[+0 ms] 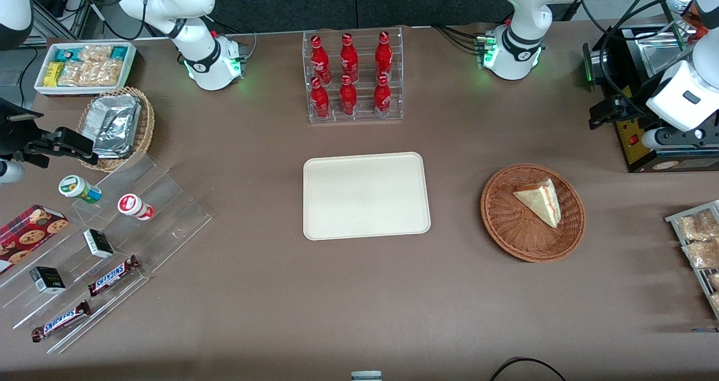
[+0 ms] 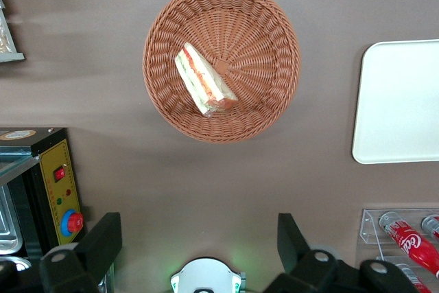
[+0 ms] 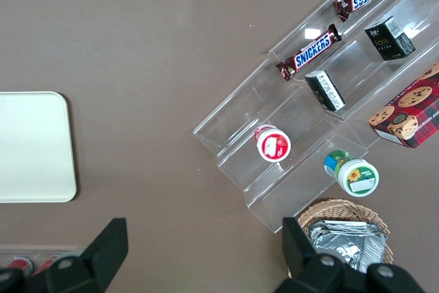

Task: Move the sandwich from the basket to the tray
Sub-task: 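Move the left gripper over the wicker basket holding the wrapped sandwich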

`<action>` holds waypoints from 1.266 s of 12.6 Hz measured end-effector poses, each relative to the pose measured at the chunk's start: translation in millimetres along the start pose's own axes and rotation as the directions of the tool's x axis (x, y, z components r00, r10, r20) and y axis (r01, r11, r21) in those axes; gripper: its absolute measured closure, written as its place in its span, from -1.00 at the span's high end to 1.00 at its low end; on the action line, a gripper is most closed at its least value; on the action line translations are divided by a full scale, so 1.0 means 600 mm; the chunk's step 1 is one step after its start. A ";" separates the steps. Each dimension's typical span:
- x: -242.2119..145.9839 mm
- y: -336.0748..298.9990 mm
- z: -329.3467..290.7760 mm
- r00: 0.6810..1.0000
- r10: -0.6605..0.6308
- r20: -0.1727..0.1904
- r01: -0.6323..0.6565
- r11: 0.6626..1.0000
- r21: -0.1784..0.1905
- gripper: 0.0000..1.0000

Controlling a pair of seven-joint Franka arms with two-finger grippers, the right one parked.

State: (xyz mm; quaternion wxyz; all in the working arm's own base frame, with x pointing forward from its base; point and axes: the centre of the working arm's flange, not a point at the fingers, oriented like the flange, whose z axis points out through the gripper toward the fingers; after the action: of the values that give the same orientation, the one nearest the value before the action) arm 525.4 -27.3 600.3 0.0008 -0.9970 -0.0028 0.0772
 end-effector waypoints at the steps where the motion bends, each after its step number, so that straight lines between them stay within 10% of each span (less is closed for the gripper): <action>1: 0.000 -0.001 0.000 1.000 -0.001 0.000 0.001 1.000 0.004 1.00; 16: 0.052 -0.011 0.300 0.981 -0.178 -0.073 0.180 0.984 0.010 1.00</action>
State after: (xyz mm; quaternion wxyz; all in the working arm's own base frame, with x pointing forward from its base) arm 528.4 -20.5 417.9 0.0161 -0.9948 -0.0918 0.0411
